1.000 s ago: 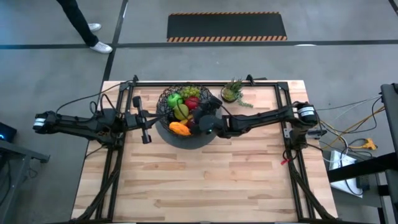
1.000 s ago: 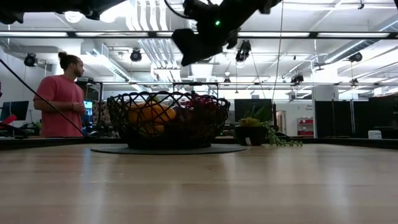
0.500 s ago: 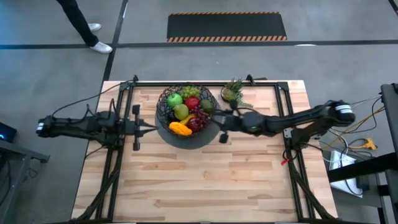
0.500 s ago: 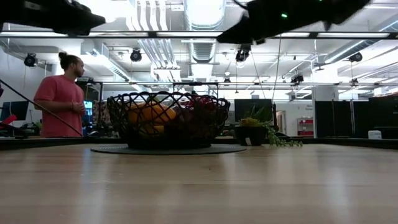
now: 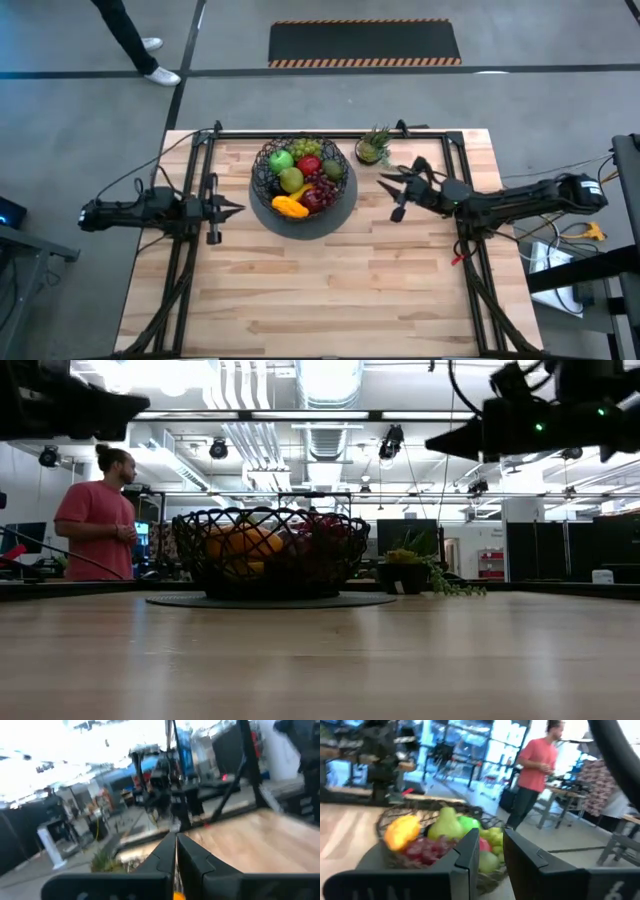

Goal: Build produce basket
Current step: Return to Home Position

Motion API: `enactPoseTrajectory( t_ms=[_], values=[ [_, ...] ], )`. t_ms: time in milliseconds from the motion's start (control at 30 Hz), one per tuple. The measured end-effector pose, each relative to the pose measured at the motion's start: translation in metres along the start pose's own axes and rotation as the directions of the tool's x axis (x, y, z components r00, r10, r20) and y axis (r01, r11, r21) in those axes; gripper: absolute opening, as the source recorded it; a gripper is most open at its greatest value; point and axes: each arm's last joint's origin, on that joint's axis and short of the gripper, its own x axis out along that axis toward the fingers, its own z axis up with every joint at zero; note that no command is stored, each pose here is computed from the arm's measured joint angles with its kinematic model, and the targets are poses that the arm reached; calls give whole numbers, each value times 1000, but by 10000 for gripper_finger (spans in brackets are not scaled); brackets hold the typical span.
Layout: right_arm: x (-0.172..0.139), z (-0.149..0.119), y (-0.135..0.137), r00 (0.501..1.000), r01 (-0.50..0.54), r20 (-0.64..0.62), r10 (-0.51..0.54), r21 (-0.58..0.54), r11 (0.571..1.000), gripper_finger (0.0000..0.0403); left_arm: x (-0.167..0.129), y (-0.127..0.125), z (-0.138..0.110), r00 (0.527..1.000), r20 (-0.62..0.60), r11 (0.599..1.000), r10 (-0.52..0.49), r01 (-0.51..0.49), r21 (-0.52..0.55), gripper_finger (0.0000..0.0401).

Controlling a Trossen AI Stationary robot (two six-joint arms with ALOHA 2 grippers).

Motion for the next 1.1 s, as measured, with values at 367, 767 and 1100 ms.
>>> enactPoseTrajectory(
  t_ms=[367,767,1100],
  values=[
    [-36,-22,-9,994,28,108,-27,-9,1000,75,2,-2,-5,1000,-18,1000,11,-11,-21,0],
    [-53,-10,-16,963,43,266,-34,-29,999,56,8,-5,-16,992,-127,999,-7,12,38,0],
    [-75,13,-31,870,116,457,-184,173,978,39,12,-7,-20,984,-177,999,-24,31,41,0]
  ],
)
